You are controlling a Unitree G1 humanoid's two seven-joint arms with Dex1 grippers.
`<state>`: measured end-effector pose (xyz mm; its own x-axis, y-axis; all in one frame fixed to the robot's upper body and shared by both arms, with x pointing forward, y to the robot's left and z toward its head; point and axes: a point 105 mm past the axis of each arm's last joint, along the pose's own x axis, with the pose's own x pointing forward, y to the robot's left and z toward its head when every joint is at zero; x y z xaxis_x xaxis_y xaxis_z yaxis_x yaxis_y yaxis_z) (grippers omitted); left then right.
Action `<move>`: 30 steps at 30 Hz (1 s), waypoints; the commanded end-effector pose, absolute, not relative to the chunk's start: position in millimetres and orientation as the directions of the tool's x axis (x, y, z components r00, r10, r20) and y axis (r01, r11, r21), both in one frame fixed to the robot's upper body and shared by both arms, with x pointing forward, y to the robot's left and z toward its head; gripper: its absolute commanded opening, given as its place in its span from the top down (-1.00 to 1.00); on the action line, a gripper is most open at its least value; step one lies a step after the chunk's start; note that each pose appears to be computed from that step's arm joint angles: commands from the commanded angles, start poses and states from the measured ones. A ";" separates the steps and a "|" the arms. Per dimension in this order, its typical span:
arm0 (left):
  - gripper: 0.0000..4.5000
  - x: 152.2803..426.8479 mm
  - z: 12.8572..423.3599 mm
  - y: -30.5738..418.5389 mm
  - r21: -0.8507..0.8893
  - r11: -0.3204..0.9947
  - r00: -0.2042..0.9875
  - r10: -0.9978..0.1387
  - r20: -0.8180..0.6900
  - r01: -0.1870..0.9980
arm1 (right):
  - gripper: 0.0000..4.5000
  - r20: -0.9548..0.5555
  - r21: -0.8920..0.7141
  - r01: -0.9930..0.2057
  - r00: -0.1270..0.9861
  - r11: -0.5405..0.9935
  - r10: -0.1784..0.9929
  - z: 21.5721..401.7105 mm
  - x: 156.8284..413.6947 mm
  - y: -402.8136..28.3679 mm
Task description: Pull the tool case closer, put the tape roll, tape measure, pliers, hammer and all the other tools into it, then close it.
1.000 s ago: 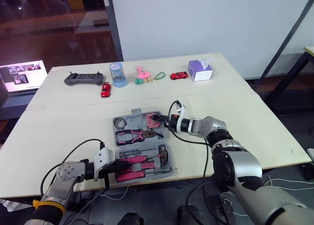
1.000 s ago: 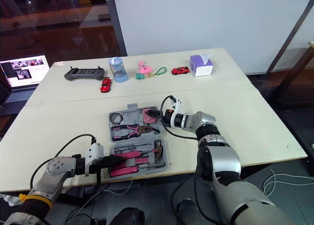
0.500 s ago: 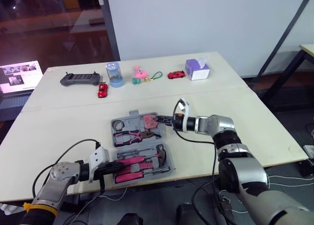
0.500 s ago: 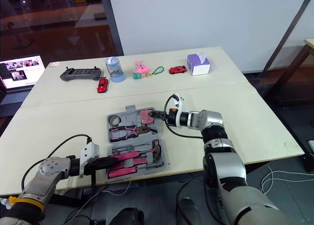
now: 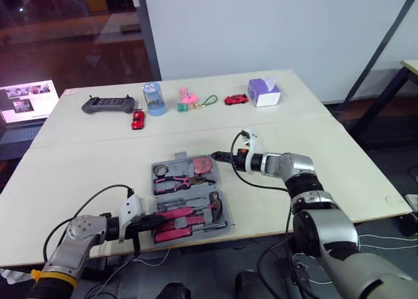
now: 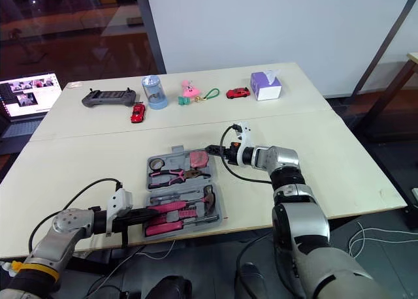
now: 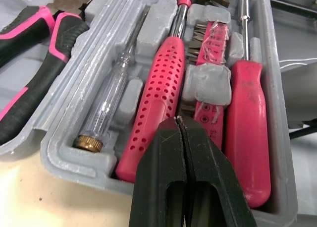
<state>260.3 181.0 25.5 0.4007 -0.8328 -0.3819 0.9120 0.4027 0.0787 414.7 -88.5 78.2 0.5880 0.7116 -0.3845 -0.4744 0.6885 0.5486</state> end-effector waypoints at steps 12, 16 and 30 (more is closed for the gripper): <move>1.00 260.1 31.6 187.9 0.112 0.404 0.415 -0.822 -0.390 0.908 | -0.98 -0.350 0.516 -0.602 0.501 0.609 0.791 67.9 406.5 -16.0; 1.00 258.9 30.5 189.6 0.117 0.397 0.409 -0.819 -0.403 0.910 | -0.98 -0.248 0.586 -0.597 0.511 0.548 0.823 82.1 409.5 -14.0; 1.00 257.6 34.3 191.9 0.113 0.403 0.413 -0.819 -0.398 0.908 | -0.98 -0.129 0.565 -0.736 0.367 0.373 0.921 111.6 401.6 -28.8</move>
